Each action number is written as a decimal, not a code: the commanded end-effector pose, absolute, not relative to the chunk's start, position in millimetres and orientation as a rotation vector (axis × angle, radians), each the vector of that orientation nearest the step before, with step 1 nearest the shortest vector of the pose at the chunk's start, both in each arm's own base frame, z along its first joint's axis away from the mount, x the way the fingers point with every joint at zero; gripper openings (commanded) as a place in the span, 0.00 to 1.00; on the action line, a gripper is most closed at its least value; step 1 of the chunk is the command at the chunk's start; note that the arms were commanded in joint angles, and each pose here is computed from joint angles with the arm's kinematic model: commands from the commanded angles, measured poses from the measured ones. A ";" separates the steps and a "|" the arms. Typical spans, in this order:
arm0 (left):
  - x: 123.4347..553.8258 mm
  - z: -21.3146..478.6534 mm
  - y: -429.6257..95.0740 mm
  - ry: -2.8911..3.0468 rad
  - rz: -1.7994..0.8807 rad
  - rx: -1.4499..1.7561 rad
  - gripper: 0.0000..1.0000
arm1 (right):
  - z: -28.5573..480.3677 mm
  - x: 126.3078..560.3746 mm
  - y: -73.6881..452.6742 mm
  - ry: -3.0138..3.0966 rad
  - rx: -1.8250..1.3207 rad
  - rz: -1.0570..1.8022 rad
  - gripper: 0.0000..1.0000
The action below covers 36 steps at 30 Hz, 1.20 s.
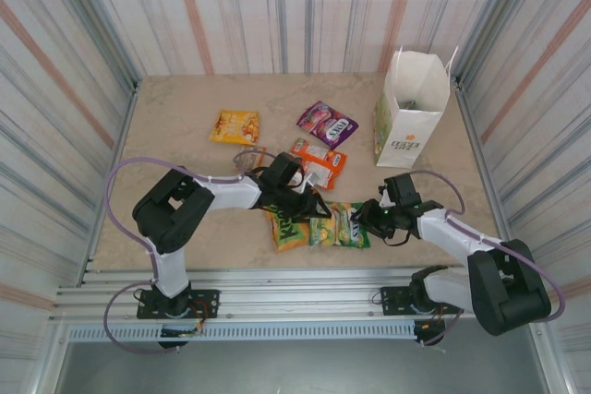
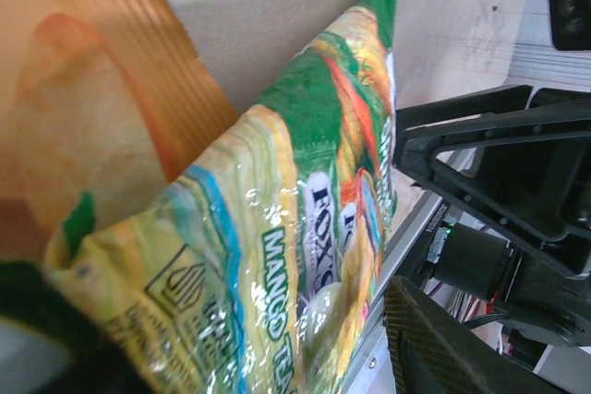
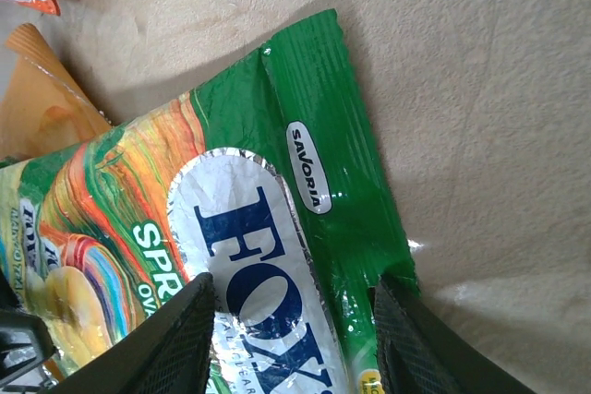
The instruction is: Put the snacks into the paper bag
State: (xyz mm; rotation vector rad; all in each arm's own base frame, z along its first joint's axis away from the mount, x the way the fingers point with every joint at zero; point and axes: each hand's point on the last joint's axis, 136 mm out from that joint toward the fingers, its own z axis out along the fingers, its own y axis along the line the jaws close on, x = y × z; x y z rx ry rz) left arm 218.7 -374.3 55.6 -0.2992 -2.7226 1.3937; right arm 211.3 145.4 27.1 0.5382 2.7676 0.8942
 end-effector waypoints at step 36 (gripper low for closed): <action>227.1 179.2 -377.1 -2.833 1.433 -1.286 0.14 | 201.3 224.3 131.1 2.100 -0.130 0.763 0.59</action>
